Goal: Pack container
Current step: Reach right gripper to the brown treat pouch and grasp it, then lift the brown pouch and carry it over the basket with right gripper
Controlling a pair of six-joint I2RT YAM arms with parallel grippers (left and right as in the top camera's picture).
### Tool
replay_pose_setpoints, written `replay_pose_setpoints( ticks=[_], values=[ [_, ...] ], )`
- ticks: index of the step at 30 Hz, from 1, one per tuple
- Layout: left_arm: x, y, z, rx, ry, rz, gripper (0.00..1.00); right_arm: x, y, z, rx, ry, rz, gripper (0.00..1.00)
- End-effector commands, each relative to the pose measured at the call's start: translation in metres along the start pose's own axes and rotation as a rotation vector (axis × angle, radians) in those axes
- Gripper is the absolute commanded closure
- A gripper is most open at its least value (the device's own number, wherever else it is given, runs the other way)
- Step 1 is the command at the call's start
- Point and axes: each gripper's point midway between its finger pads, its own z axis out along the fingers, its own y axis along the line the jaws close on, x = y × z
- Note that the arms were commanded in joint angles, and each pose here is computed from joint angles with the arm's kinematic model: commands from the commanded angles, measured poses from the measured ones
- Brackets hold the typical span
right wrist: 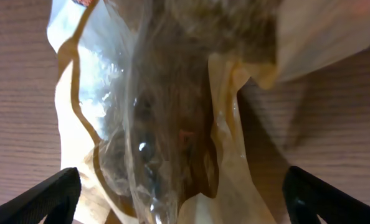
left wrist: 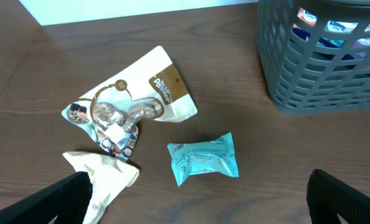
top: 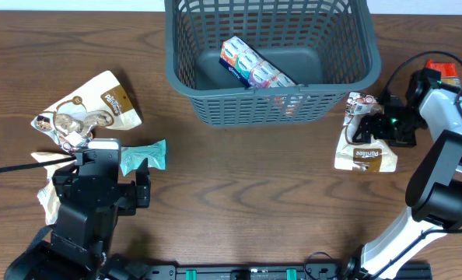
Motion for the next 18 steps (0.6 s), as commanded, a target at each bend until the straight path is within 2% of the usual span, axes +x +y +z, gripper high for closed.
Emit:
replay_pose_setpoints(
  ticks=[1, 4, 5, 7, 8, 11, 12, 14, 18],
  values=[
    [-0.0038, 0.0028, -0.0031, -0.01, -0.013, -0.006, 0.01, 0.005, 0.0041, 0.0086, -0.005, 0.017, 0.007, 0.09],
    [-0.0038, 0.0028, -0.0031, -0.01, -0.013, -0.006, 0.01, 0.0067, 0.0041, 0.0125, -0.005, 0.017, 0.014, 0.09],
    [-0.0038, 0.0028, -0.0031, -0.01, -0.013, -0.005, 0.01, 0.0071, 0.0041, 0.0133, -0.005, 0.017, 0.015, 0.12],
    [-0.0038, 0.0028, -0.0031, -0.01, -0.013, -0.006, 0.01, 0.0073, 0.0041, 0.0136, -0.005, 0.017, 0.018, 0.24],
    [-0.0038, 0.0028, -0.0031, -0.01, -0.013, -0.006, 0.01, 0.0069, 0.004, 0.0136, -0.005, 0.016, 0.021, 0.34],
    [-0.0038, 0.0028, -0.0031, -0.01, -0.013, -0.006, 0.01, 0.0048, 0.0034, 0.0135, -0.002, 0.007, 0.041, 0.75],
    [-0.0038, 0.0028, -0.0031, -0.01, -0.013, -0.006, 0.01, 0.0045, 0.0033, 0.0135, -0.002, 0.006, 0.048, 0.85],
    [-0.0038, 0.0028, -0.0031, -0.01, -0.013, -0.006, 0.01, 0.003, 0.0029, 0.0135, 0.0, 0.0, 0.061, 0.98],
    [-0.0038, 0.0028, -0.0031, -0.01, -0.013, -0.005, 0.01, -0.0022, 0.0068, 0.0118, -0.025, -0.02, 0.082, 0.99]
  ],
)
